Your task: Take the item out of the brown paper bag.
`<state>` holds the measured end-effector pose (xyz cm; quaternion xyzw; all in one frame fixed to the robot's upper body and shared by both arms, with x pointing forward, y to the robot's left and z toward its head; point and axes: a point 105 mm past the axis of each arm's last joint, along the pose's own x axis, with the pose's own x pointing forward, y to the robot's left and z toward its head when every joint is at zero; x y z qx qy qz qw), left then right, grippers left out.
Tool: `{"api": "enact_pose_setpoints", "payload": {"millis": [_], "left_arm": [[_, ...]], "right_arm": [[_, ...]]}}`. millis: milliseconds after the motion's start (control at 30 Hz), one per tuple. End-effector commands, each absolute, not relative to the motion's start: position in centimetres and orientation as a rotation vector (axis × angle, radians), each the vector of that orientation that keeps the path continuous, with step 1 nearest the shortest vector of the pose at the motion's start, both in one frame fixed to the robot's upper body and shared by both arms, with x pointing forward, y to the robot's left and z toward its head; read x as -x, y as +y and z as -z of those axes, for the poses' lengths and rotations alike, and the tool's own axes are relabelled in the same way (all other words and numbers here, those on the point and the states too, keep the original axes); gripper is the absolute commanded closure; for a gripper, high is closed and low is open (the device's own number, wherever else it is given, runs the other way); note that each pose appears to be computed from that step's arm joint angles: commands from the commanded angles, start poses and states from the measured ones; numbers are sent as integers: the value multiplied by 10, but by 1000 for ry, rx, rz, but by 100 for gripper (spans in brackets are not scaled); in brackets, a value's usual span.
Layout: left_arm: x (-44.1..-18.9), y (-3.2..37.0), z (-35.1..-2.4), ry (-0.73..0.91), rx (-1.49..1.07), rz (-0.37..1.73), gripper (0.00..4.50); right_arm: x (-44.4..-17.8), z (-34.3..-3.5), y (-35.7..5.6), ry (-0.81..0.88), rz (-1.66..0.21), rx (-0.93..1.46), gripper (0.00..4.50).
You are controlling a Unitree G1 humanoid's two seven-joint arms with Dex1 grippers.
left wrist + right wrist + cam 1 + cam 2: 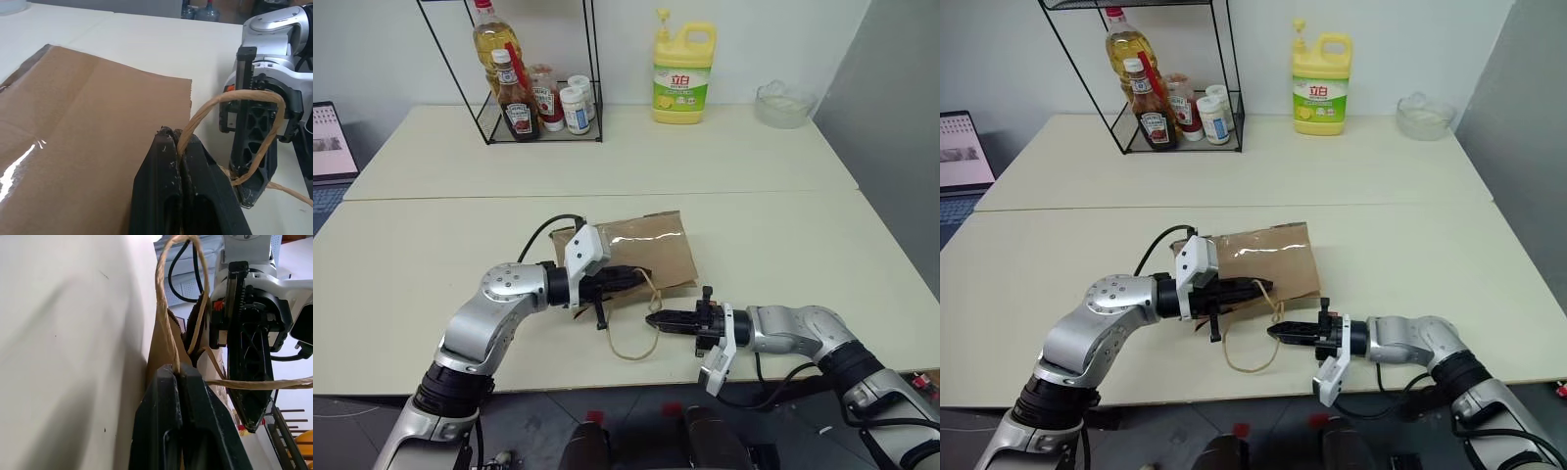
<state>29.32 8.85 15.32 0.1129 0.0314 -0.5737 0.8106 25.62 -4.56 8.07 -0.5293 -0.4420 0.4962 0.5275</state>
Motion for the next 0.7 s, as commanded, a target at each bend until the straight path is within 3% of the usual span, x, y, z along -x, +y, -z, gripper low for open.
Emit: {"api": "enact_pose_setpoints", "payload": {"millis": [33, 700], "left_arm": [[-300, 90, -177, -2, -219, 1194, 450], [-339, 103, -260, -158, -78, 1003, 450]], "right_arm": [[-257, -61, -52, -949, -1246, 1310, 448], [-264, -38, -62, -688, -1316, 1295, 448]]}}
